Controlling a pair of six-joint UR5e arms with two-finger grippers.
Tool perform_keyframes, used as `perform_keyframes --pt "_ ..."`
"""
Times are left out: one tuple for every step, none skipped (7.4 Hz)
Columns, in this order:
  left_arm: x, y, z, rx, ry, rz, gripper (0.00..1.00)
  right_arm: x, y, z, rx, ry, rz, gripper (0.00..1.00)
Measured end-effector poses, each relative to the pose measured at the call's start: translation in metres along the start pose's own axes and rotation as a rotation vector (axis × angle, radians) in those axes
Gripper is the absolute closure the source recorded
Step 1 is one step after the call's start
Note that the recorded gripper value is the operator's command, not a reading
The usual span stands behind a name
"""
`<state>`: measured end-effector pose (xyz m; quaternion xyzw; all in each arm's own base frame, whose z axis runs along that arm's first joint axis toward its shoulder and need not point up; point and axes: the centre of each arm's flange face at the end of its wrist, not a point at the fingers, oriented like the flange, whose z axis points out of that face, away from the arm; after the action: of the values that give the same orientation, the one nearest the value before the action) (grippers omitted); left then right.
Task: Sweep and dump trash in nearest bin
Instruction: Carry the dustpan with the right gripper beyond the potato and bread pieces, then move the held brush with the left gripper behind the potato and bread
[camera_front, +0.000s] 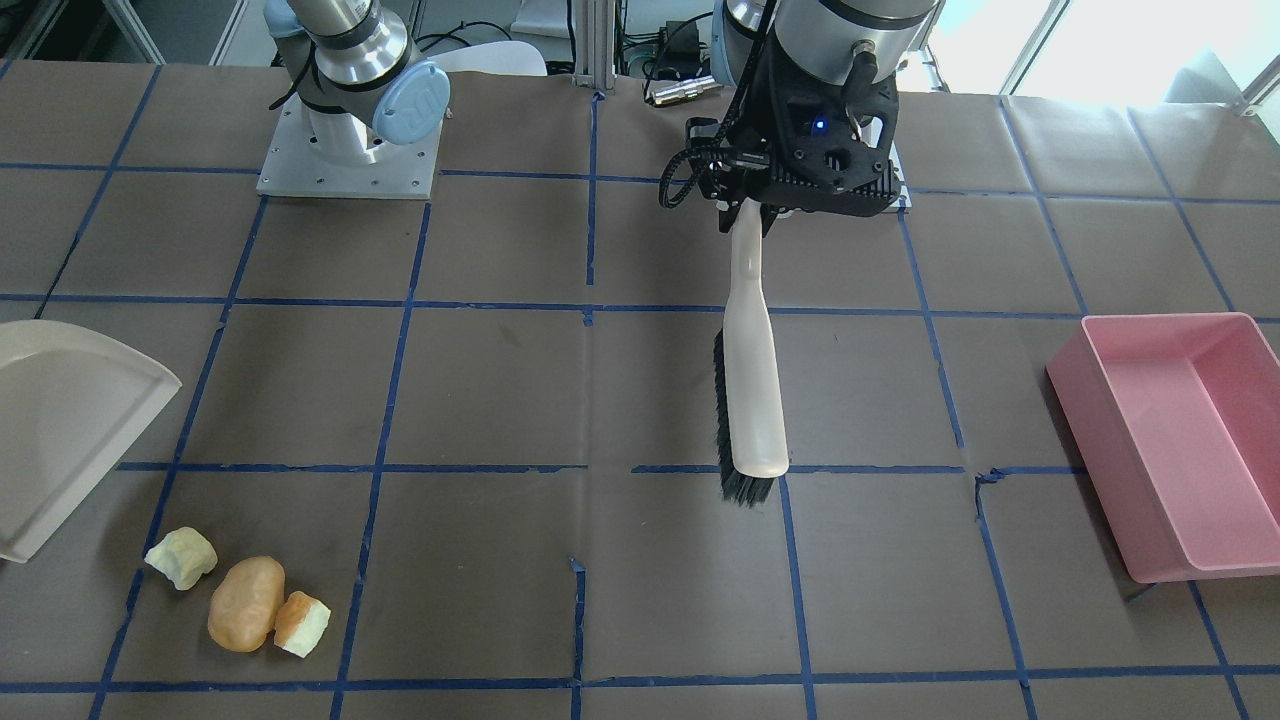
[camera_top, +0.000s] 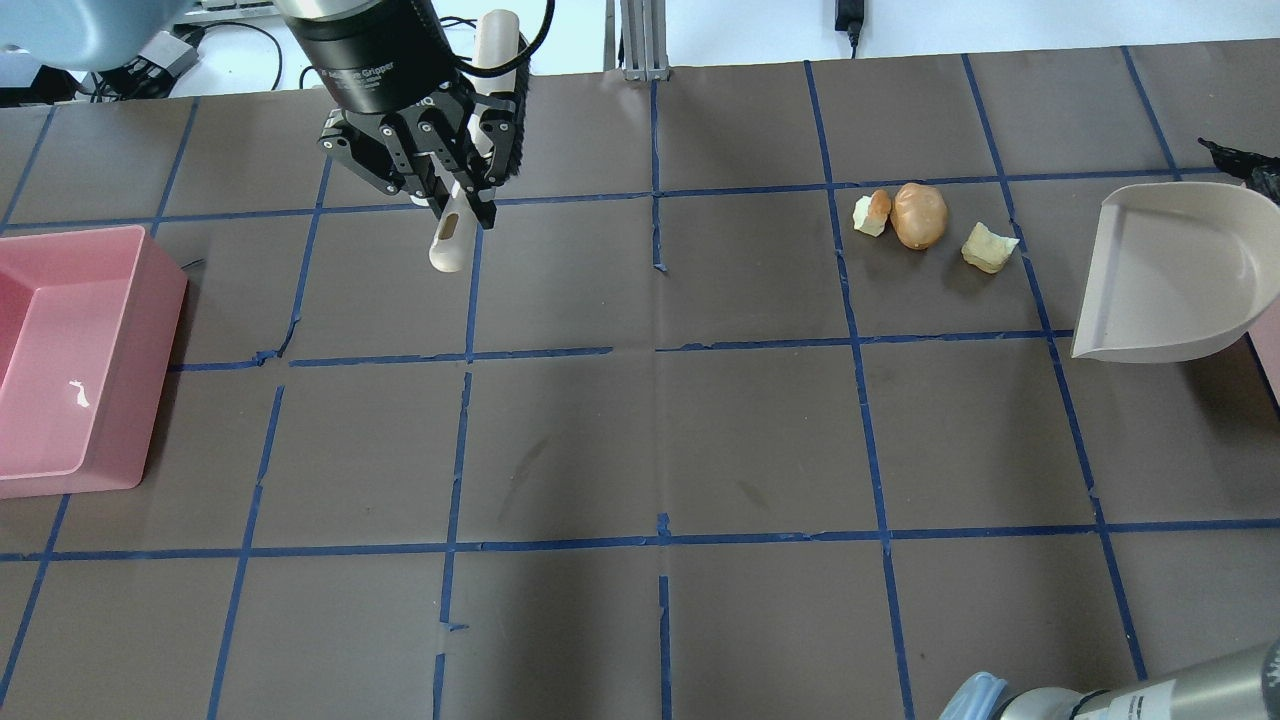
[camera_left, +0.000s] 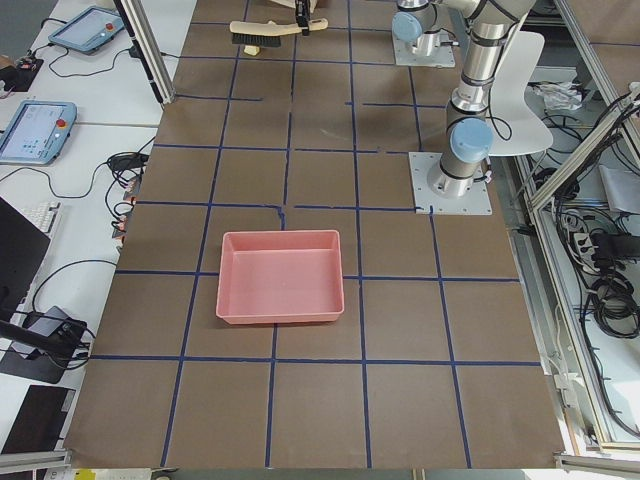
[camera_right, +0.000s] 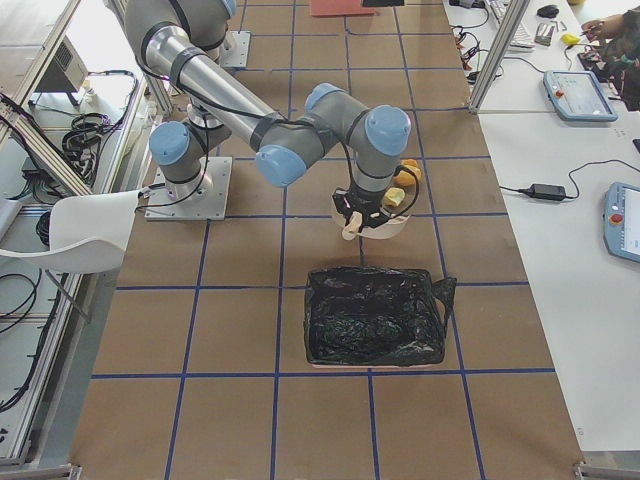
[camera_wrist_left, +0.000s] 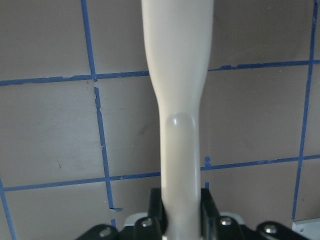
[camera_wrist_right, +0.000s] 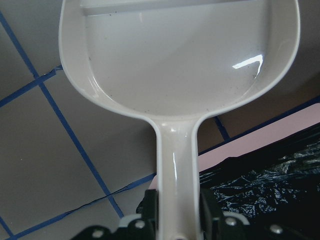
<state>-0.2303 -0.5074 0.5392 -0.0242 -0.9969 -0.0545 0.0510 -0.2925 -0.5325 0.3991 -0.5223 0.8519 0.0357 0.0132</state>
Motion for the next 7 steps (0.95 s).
perform_keyframes --pt "0.0 0.0 0.0 -0.001 0.0 0.0 1.0 0.009 0.001 0.013 0.01 0.0 -0.007 0.96" --pt "0.0 -0.001 0.002 -0.004 -0.001 -0.001 1.0 0.017 0.002 0.022 0.017 0.005 -0.017 0.96" --pt "0.002 -0.005 0.006 -0.012 -0.001 -0.009 1.0 0.021 0.002 0.029 0.026 0.007 -0.027 0.95" --pt "0.01 -0.011 0.014 -0.015 0.001 -0.022 1.0 0.025 0.002 0.037 0.033 -0.002 -0.04 0.96" --pt "0.03 -0.019 0.027 -0.008 0.003 -0.023 1.0 0.028 0.002 0.045 0.038 -0.012 -0.06 0.95" --pt "0.06 -0.03 0.049 -0.003 -0.002 0.002 1.0 0.03 0.001 0.05 0.047 -0.019 -0.078 0.95" --pt "0.095 -0.039 0.073 0.003 -0.008 -0.005 1.0 0.032 -0.001 0.055 0.057 -0.024 -0.09 0.95"
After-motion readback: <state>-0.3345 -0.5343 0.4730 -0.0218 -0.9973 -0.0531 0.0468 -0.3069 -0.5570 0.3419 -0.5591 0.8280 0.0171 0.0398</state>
